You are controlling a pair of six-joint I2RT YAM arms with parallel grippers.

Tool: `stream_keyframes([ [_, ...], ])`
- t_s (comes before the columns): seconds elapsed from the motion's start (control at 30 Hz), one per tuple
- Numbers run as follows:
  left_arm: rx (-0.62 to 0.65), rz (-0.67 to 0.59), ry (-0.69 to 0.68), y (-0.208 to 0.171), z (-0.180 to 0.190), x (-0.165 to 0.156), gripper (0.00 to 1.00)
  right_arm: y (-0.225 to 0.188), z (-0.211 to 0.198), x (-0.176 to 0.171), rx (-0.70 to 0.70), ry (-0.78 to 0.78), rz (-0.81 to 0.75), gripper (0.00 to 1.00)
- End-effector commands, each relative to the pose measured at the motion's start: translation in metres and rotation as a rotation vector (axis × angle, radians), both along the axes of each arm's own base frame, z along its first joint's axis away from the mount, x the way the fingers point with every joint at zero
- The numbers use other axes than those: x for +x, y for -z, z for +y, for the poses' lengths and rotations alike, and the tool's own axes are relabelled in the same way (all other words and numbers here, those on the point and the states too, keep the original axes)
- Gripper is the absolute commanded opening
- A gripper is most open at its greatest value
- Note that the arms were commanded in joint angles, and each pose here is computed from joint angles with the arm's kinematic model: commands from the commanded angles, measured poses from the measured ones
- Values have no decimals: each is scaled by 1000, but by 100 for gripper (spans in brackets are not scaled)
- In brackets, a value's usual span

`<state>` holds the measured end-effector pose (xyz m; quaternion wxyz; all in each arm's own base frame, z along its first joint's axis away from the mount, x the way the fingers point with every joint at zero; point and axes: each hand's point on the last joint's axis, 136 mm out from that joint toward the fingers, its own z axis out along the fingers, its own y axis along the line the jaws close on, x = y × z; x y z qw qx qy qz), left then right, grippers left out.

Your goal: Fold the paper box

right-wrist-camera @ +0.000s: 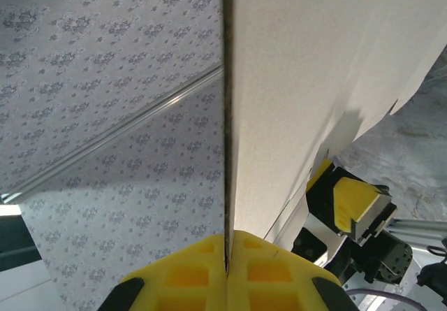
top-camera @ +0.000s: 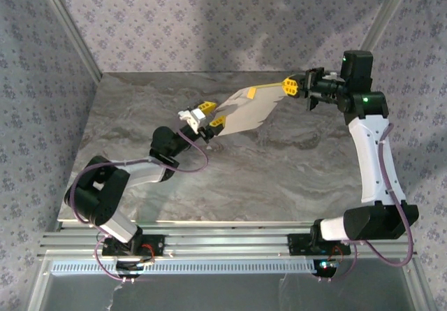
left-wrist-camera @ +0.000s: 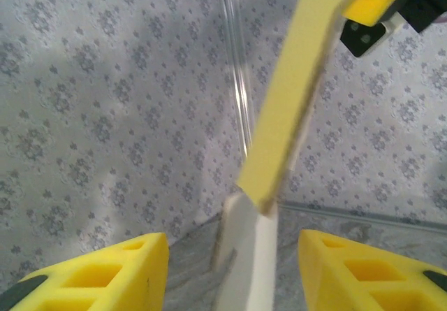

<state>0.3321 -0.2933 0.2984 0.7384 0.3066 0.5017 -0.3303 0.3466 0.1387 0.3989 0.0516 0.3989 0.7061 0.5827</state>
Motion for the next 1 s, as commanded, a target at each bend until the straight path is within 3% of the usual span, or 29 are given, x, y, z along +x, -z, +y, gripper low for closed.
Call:
stream_keyframes([
  [0.0,-53,-86,-14,-28,1,1,51,-15,1,-15,8,-32,-43,0],
  [0.27,-24,-62,11,-21,-11,0,42,-16,-1,-14,22,-19,-44,0],
  [0.57,-36,-46,-17,-21,-14,-1,23,-17,-3,-10,18,5,-47,0],
  [0.73,-45,-35,-52,-22,-19,-1,13,-9,-2,-9,13,14,-30,0],
  [0.83,-58,-26,-87,-23,-22,-1,0,-5,-4,-7,8,33,-20,0],
  [0.97,-75,13,-196,-19,-17,6,0,-2,-10,0,-7,79,-11,0],
])
